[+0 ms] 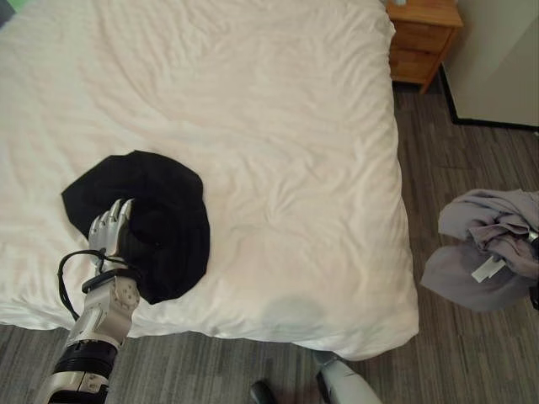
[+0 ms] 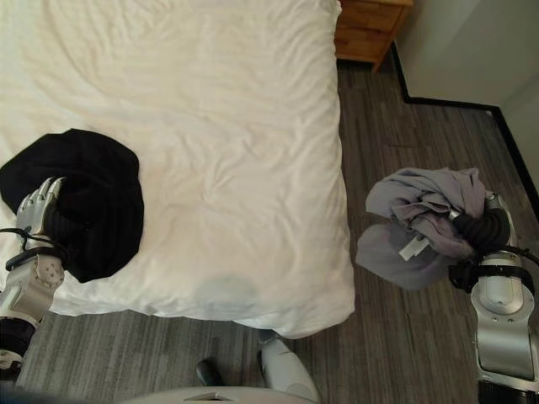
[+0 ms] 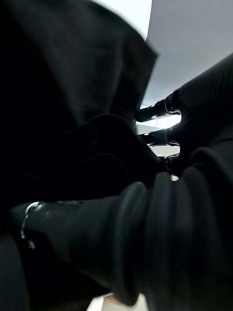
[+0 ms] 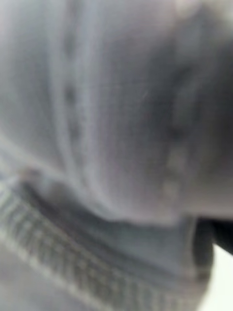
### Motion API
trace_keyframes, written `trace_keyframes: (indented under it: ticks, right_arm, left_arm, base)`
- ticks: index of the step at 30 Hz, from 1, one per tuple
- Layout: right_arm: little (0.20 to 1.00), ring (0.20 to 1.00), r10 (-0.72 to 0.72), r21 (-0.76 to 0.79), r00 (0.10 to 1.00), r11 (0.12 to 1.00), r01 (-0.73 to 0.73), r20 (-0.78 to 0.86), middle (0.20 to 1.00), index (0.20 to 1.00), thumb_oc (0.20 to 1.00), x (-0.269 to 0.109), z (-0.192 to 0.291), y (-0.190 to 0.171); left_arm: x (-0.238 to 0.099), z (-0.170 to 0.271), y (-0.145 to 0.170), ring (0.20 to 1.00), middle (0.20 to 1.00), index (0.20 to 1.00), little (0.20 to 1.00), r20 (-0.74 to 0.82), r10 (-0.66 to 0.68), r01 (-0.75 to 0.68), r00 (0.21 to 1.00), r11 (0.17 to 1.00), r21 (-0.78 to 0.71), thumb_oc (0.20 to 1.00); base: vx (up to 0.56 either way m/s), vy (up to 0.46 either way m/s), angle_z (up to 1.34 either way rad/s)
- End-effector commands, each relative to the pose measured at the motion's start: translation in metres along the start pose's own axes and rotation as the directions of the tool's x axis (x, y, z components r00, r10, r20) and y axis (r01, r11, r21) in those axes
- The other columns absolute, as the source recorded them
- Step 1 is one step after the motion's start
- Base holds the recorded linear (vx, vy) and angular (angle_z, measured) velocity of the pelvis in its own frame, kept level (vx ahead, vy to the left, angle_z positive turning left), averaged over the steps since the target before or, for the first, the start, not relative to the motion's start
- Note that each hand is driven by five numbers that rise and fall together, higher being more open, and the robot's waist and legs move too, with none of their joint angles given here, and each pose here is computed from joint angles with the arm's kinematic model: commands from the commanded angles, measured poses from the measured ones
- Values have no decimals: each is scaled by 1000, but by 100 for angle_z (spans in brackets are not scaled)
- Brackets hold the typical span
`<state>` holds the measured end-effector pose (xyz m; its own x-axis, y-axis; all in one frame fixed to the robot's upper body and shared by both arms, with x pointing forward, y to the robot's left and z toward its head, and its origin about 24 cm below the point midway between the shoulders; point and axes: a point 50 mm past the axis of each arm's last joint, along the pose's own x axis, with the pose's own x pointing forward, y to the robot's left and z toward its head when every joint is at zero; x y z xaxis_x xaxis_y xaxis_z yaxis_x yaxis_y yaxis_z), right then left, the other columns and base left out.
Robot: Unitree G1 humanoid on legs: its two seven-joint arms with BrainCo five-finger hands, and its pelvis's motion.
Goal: Pick up bed clothes into laundry basket.
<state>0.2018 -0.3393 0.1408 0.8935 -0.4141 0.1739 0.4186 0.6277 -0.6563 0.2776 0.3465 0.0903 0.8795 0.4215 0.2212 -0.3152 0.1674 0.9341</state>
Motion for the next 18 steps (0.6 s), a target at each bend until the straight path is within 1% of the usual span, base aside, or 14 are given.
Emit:
trace_keyframes:
  ticks: [1,4,6,7,8,10,11,12,13,14,16,17,18]
  right_arm:
    - [200,200,-125,-4,972,992,129,200,200,200,200,5,36,-25]
    - [200,200,-123,3,972,992,125,202,200,200,200,4,36,-23]
    - [200,200,-121,15,971,993,121,205,200,200,200,5,36,-19]
    - [200,200,-117,30,972,993,113,204,200,200,200,5,36,-16]
    - [200,200,-122,52,969,992,114,214,200,200,200,6,38,-12]
    - [200,200,-128,54,969,991,120,210,200,200,200,5,37,-13]
    - [200,200,-129,73,966,991,115,222,200,200,200,6,39,-12]
    - [200,200,-152,77,960,987,138,235,200,200,200,5,41,-16]
    - [200,200,-156,77,960,987,141,233,200,200,200,5,40,-17]
    - [200,200,-174,85,958,984,159,228,200,200,200,4,38,-19]
    - [200,200,-185,96,957,981,167,225,200,200,200,3,37,-18]
    - [200,200,-206,109,954,977,186,218,200,200,200,-1,34,-22]
    - [200,200,-214,107,954,975,195,211,200,200,200,-2,32,-23]
  left_arm:
    - [30,12,41,1000,1000,1000,1000,9,152,-152,988,988,19,1000]
    - [38,18,51,1000,1000,1000,1000,12,174,-175,985,985,11,1000]
    - [49,25,60,1000,1000,1000,1000,3,183,-183,983,983,33,1000]
    - [53,27,62,1000,1000,1000,1000,-10,176,-175,984,983,51,1000]
    - [62,28,54,1000,1000,1000,1000,-63,125,-120,990,990,80,1000]
    - [64,31,55,1000,1000,1000,1000,-57,127,-123,990,989,78,1000]
    - [74,37,31,1000,1000,1000,1000,-178,-31,53,984,991,121,1000]
    - [71,41,8,1000,1000,1000,1000,-249,-177,224,952,958,177,1000]
    - [72,43,8,1000,1000,1000,1000,-245,-177,224,953,958,178,1000]
    - [71,49,1,1000,1000,1000,1000,-253,-212,262,944,948,180,1000]
    - [71,51,-2,1000,1000,1000,1000,-260,-236,288,936,939,186,1000]
    - [66,53,-15,1000,1000,1000,1000,-309,-321,389,895,901,192,1000]
    - [63,51,-19,925,925,925,925,-319,-349,420,881,887,189,925]
  base:
    - [0,0,0]
    - [-13,-5,-2]
    - [0,0,0]
    - [0,0,0]
    - [-15,-4,3]
    - [-20,-5,9]
    - [-43,-43,19]
    - [-42,-42,32]
    - [-31,-56,25]
    - [-16,-21,18]
    - [-27,-39,5]
    - [-34,-49,6]
    - [-21,-31,8]
